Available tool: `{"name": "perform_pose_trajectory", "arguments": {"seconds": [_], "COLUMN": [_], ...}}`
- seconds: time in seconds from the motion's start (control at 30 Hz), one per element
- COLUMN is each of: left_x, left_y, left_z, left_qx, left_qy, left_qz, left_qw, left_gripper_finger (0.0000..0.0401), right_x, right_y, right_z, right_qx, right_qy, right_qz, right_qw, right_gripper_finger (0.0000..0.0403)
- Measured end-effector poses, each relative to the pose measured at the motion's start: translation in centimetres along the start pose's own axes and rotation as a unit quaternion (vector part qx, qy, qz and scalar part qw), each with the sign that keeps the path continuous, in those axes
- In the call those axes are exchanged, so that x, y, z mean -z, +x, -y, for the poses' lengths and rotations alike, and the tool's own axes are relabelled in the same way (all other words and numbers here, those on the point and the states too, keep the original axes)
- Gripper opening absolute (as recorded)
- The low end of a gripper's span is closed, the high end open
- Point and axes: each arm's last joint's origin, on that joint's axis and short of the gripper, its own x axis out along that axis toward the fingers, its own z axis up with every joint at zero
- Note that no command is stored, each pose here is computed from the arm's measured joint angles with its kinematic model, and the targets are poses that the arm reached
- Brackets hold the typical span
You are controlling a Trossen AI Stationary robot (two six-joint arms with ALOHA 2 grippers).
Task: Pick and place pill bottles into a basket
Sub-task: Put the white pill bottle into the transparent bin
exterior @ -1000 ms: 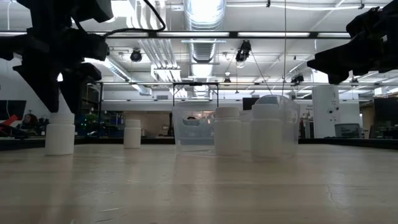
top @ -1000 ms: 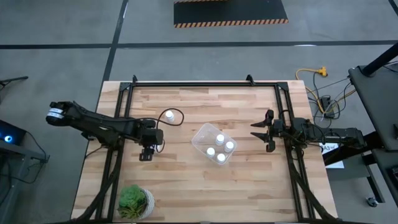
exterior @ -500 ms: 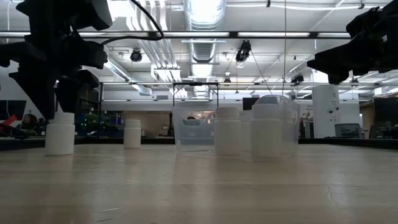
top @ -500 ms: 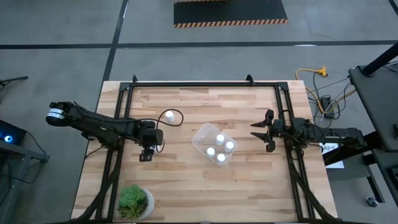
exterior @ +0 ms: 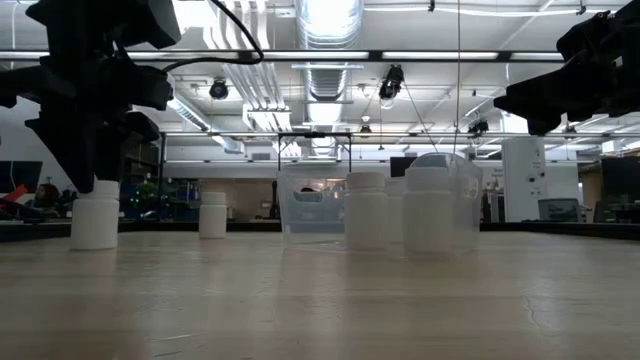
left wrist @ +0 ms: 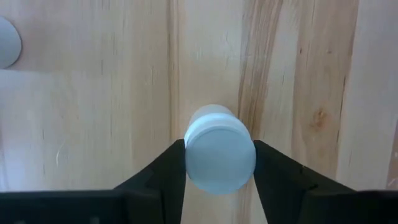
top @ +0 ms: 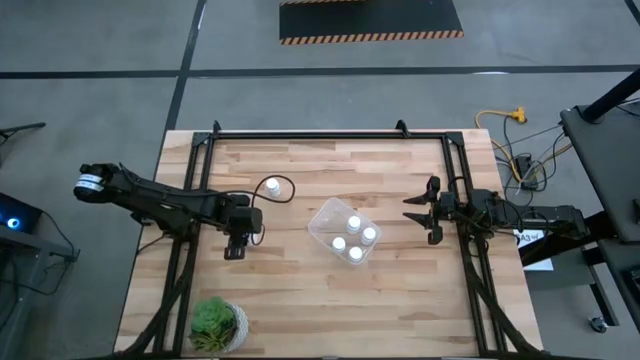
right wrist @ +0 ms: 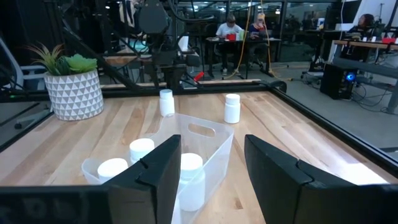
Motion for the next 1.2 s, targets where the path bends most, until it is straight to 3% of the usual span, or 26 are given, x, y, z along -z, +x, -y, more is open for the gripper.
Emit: {"name": "perform_pose_trajectory", "arguments": {"seconds": [0.23,0.57,1.2], "left_x": [-0.2,-3.1,-12.1], "left_y": [-0.3,-3.6,-7.8], "left_z": [0.0,0.3,-0.3], "left_qx": [0.003,0.013,-0.031], "left_qy": [-0.014,-0.016,0.054], "left_qz": [0.001,0.062,0.022], "left_qw": [1.000,0.998,0.998], "left_gripper_finger": [0.0140,0.0140,0.0140], "right_x": [0.0,0.0,0.0], "right_y": [0.0,0.0,0.0], "right_z": [0.0,0.0,0.0], "right_qx": [0.000,0.000,0.000], "right_qy": [0.001,0.001,0.000], "right_qz": [0.000,0.000,0.000], "right_qw": [1.000,1.000,1.000], "right_gripper_finger": [0.0166,0.0166,0.0166]}}
